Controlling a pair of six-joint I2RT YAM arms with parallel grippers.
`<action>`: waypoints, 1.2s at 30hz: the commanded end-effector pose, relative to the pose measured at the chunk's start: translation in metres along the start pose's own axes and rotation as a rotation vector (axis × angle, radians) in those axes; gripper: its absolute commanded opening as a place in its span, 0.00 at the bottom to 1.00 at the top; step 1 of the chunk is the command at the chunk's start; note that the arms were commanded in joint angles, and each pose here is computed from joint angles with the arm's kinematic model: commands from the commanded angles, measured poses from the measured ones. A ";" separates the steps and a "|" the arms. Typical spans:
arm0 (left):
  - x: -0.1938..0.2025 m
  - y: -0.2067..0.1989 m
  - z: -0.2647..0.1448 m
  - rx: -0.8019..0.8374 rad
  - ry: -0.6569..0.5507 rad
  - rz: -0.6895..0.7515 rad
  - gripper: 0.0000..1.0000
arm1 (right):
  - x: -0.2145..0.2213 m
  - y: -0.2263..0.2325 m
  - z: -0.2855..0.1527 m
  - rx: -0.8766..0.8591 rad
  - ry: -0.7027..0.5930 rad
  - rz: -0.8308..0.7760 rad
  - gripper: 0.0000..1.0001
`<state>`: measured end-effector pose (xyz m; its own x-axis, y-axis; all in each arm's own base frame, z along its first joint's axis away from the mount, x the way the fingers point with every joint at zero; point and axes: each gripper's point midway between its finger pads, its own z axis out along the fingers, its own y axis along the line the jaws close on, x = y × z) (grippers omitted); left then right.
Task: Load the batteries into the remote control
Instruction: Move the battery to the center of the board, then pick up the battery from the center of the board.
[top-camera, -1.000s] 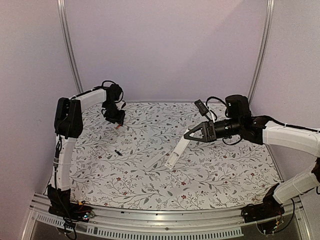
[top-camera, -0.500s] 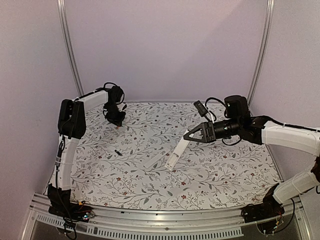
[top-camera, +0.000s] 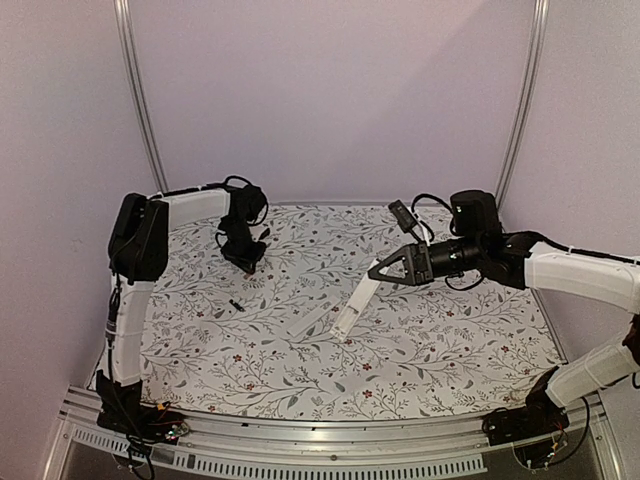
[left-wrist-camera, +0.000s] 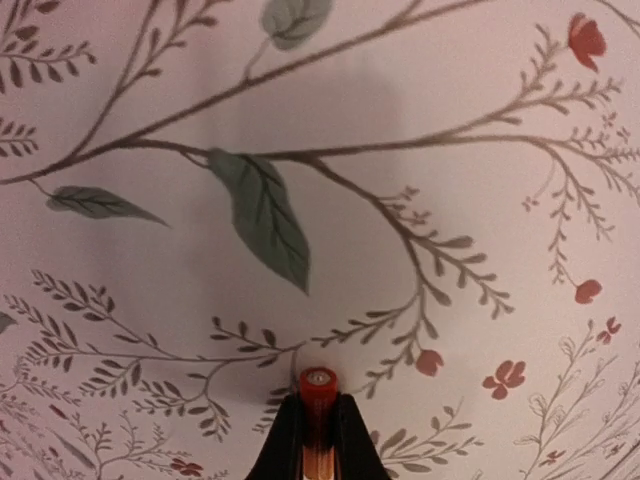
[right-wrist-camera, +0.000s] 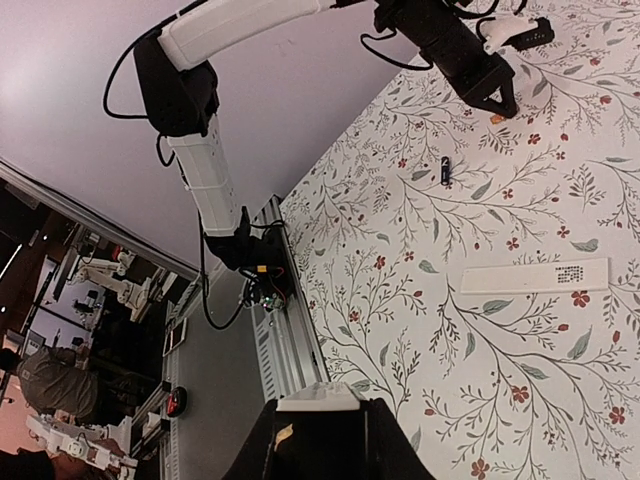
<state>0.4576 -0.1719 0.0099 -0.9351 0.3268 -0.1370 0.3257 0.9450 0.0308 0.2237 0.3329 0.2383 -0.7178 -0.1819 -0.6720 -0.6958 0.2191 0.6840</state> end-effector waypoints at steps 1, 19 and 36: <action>0.029 -0.070 -0.020 0.103 0.022 0.086 0.00 | -0.001 0.008 -0.009 -0.006 -0.024 -0.035 0.00; 0.093 -0.133 -0.020 0.027 0.158 0.290 0.10 | 0.011 0.003 -0.016 0.038 -0.011 -0.013 0.00; 0.091 -0.133 -0.006 -0.005 0.232 0.333 0.20 | 0.013 -0.001 -0.013 0.043 0.000 -0.008 0.00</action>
<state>0.3350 -0.2655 0.0088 -0.8072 0.5869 0.0628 0.5895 0.8069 0.0372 0.2120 0.3198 0.2374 -0.7096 -0.1841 -0.6801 -0.7033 0.2432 0.6680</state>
